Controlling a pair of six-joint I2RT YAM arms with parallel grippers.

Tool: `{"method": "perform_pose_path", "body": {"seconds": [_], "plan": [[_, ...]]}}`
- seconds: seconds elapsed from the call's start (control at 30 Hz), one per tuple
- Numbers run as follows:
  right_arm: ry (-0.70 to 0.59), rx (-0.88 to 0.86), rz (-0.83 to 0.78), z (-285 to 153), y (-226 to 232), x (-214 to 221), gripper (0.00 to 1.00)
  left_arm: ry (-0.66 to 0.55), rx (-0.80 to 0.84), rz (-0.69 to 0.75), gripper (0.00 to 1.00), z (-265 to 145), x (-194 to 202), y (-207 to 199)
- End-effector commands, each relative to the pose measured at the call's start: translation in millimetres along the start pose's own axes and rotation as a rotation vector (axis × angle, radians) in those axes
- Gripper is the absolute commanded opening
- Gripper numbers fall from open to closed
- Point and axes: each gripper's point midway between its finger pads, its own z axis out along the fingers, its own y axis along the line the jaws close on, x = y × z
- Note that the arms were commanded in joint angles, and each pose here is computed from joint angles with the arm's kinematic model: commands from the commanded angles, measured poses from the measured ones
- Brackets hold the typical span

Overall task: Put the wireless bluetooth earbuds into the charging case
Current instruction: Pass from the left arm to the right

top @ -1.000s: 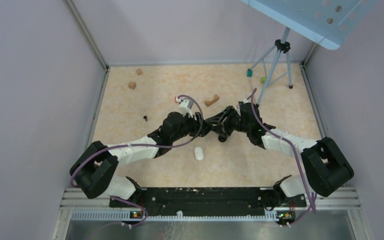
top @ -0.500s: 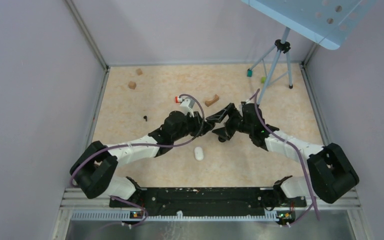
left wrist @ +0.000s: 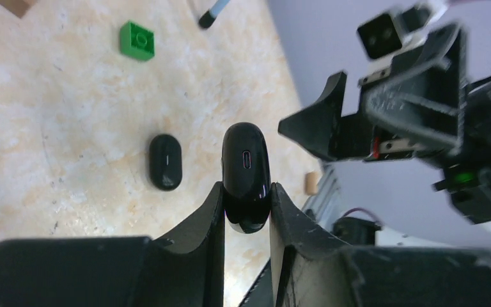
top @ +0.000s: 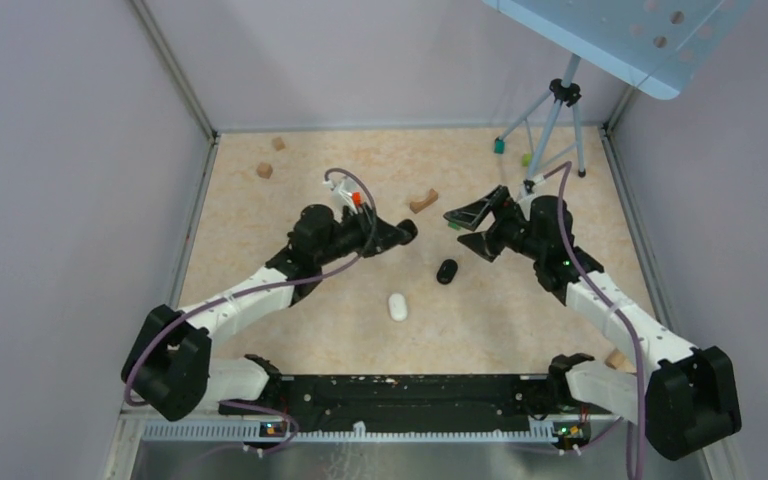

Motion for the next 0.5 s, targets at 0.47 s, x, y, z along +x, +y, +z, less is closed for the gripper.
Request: {"method": "perform_pose_path", "body": {"seconds": [0.47], "plan": [[0.083,-0.545,-0.327,0,94,42,0.73,-0.106,0.507,-0.296,0.0,-49,-53,-73]]}}
